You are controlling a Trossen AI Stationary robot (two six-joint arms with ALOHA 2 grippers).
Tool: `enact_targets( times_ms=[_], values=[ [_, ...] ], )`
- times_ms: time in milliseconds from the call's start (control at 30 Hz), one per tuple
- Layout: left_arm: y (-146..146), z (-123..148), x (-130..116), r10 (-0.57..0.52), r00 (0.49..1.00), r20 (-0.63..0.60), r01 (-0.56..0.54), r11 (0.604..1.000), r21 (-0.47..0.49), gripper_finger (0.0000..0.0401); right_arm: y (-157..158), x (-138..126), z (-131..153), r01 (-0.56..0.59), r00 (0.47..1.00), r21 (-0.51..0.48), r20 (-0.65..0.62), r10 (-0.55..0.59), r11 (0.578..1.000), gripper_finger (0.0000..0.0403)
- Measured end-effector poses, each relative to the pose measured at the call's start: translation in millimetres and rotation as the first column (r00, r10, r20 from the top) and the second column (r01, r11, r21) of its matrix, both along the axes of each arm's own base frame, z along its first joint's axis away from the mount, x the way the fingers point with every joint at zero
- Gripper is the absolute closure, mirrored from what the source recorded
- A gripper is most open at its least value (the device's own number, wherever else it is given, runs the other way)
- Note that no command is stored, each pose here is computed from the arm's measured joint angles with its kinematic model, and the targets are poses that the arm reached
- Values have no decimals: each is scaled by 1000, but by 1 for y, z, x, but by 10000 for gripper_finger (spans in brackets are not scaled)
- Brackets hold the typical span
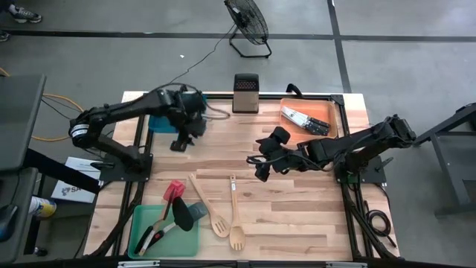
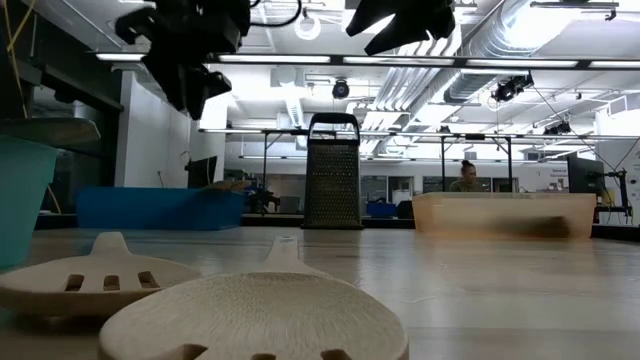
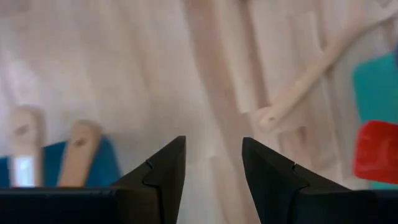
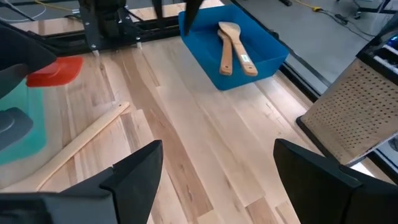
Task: Pick & Place Kitchen Items
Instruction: Put the brown wooden spoon into the blue bin
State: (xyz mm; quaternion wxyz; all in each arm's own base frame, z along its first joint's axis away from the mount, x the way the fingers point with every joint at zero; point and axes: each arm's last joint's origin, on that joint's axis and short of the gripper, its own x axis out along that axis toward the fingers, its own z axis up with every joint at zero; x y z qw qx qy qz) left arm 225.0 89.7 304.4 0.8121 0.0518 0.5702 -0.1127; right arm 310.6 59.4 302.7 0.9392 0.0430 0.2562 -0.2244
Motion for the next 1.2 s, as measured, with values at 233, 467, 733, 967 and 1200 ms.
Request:
enact_targets(
  times_ms=[233, 467, 733, 967, 1200],
  values=[
    [-48, -1, 13, -157, 987, -35, 158, 987, 30, 247, 3, 0, -1, -26, 1000, 33, -2, 26, 999, 105],
    [-86, -1, 15, -271, 959, -76, 278, 956, 95, 247, 12, -3, -2, -52, 998, 28, -18, 52, 998, 105],
    [-114, -2, 11, -392, 913, -108, 404, 907, 120, 247, 20, -5, -2, -78, 997, 26, -20, 79, 997, 105],
    [-122, -26, 11, -426, 893, -146, 446, 879, 166, 244, 19, -6, -2, -79, 997, 24, -26, 79, 997, 105],
    [-120, -59, 5, -441, 875, -201, 473, 866, 163, 185, 19, -6, -2, -85, 996, 13, -35, 85, 996, 105]
  ],
)
